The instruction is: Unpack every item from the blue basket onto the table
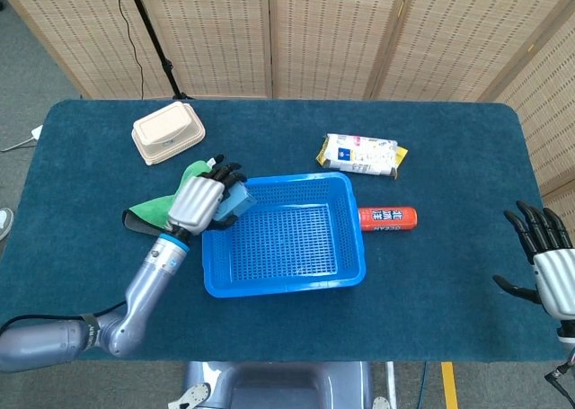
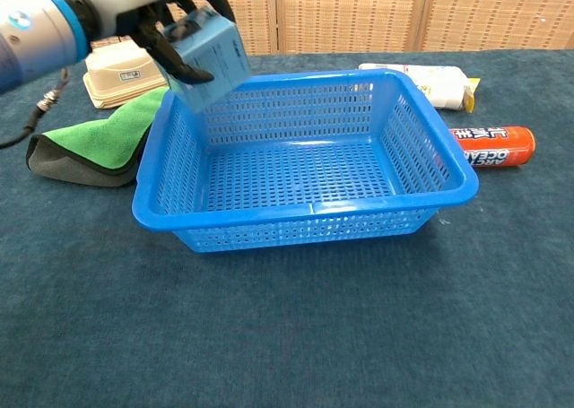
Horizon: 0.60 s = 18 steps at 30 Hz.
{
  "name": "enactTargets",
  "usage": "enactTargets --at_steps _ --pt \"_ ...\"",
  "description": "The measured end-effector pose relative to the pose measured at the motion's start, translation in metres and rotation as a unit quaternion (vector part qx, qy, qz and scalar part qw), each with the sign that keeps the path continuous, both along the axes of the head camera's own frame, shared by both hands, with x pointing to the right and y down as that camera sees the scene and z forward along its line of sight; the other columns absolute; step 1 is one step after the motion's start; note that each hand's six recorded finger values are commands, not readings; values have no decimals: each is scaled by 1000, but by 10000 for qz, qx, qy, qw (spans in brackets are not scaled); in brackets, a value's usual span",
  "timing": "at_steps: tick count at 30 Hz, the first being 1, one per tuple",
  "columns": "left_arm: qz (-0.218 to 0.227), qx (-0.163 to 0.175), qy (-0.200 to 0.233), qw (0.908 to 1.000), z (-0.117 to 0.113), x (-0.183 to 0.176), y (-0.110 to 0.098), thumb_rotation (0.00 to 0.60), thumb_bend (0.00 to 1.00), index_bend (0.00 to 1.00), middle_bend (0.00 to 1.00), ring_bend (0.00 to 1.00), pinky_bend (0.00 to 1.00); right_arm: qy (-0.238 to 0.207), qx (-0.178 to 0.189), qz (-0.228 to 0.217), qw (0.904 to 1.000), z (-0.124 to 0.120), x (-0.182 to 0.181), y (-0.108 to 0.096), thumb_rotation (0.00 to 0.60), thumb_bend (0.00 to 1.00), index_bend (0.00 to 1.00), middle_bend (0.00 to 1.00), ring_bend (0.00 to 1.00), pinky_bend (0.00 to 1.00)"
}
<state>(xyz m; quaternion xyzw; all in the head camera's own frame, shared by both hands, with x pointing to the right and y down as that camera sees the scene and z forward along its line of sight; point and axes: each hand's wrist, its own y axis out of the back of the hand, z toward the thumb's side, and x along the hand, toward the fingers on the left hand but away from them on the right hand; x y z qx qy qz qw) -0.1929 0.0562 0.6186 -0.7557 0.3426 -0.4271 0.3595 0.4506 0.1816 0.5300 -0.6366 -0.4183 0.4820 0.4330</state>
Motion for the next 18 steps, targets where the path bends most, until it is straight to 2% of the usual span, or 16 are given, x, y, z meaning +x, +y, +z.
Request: enactTargets --at_steps 4,8,11,18 --pt "-179 71 -93 9998 -9 -35 -3 600 354 290 192 279 494 -11 -6 -26 10000 -1 -2 1 600 0 0 0 0 0" --pt "-273 3 -114 9996 -10 -64 5 600 354 290 192 278 495 -25 -9 -58 10000 -1 -4 3 600 0 0 0 0 0" --pt "-324 -92 -117 9994 -6 -89 19 600 354 290 192 279 494 -28 -15 -102 9999 -2 -7 5 600 0 0 0 0 0" --pt "-506 -410 -214 9977 13 -173 78 600 340 274 187 256 493 -51 -81 -227 9997 -2 -15 12 600 0 0 0 0 0"
